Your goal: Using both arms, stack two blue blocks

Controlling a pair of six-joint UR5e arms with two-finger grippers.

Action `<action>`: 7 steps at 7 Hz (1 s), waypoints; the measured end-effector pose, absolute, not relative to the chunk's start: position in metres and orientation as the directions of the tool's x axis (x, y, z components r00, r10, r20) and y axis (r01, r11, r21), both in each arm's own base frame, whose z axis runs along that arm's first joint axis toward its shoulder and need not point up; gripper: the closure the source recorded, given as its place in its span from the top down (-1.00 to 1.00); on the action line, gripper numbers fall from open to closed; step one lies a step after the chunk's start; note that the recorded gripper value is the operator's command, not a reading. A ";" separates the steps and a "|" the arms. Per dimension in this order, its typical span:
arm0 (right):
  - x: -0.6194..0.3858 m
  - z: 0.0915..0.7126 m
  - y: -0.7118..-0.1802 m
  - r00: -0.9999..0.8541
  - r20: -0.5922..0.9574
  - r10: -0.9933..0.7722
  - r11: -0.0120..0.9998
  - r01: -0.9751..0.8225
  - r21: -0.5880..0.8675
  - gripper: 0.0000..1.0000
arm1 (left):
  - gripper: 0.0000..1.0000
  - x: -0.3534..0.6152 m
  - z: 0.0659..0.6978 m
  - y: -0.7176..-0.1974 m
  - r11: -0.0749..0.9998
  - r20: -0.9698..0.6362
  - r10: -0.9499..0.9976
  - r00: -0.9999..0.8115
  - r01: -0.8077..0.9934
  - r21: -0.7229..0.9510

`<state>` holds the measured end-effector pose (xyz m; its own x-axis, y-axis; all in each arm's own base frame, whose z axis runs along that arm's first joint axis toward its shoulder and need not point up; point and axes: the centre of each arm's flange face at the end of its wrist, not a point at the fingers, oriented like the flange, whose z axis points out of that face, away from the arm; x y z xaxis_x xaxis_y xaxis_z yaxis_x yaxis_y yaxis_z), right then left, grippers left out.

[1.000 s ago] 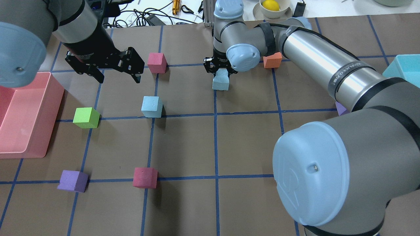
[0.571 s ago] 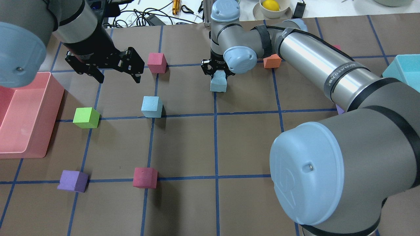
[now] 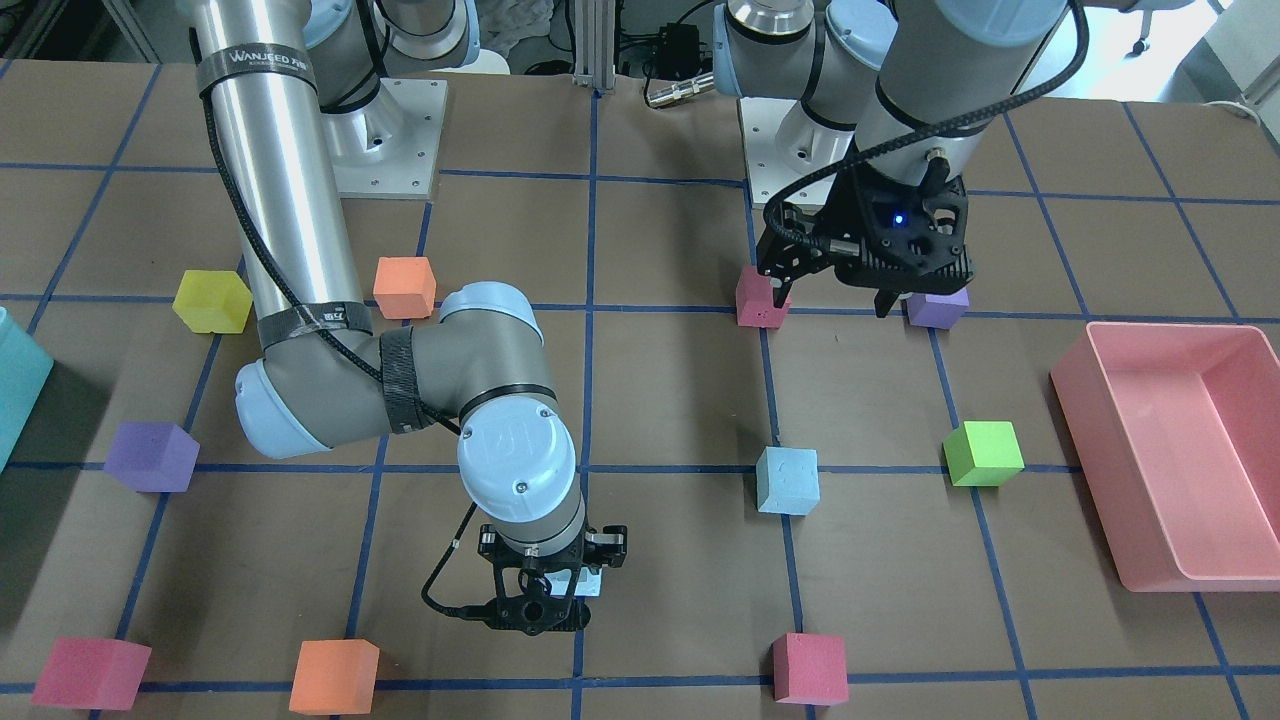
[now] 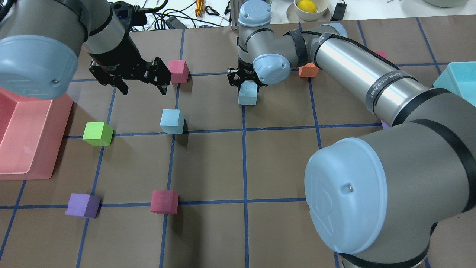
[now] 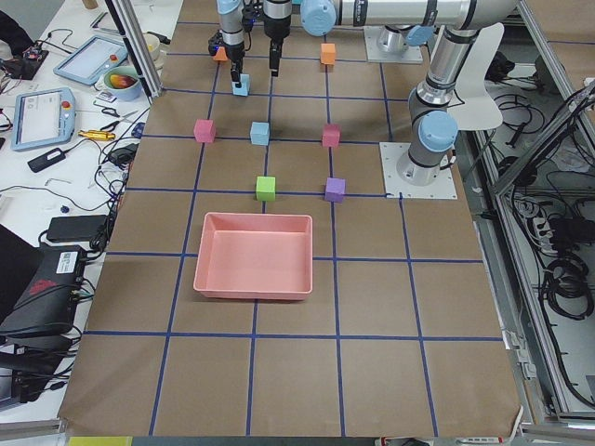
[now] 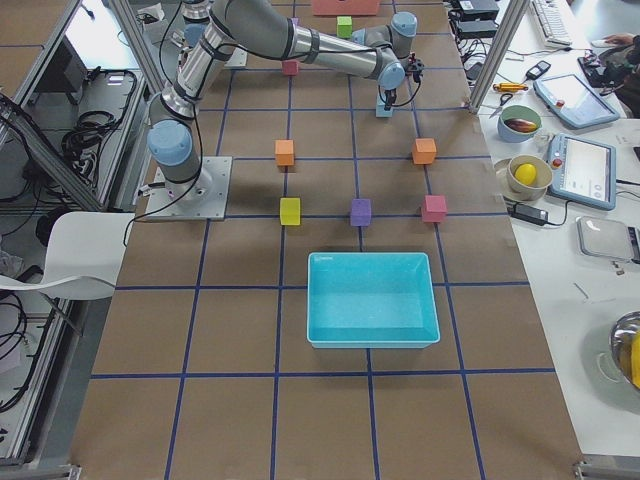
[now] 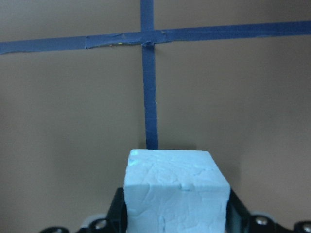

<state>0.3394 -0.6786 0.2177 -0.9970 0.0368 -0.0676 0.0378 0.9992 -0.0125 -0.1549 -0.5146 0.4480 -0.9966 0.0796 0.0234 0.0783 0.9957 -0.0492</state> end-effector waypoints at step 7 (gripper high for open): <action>0.258 0.330 -0.678 -0.997 -0.006 0.075 0.997 0.075 0.022 1.00 | 1.00 -0.139 0.240 -0.593 0.990 -0.028 0.140 -0.990 0.139 0.037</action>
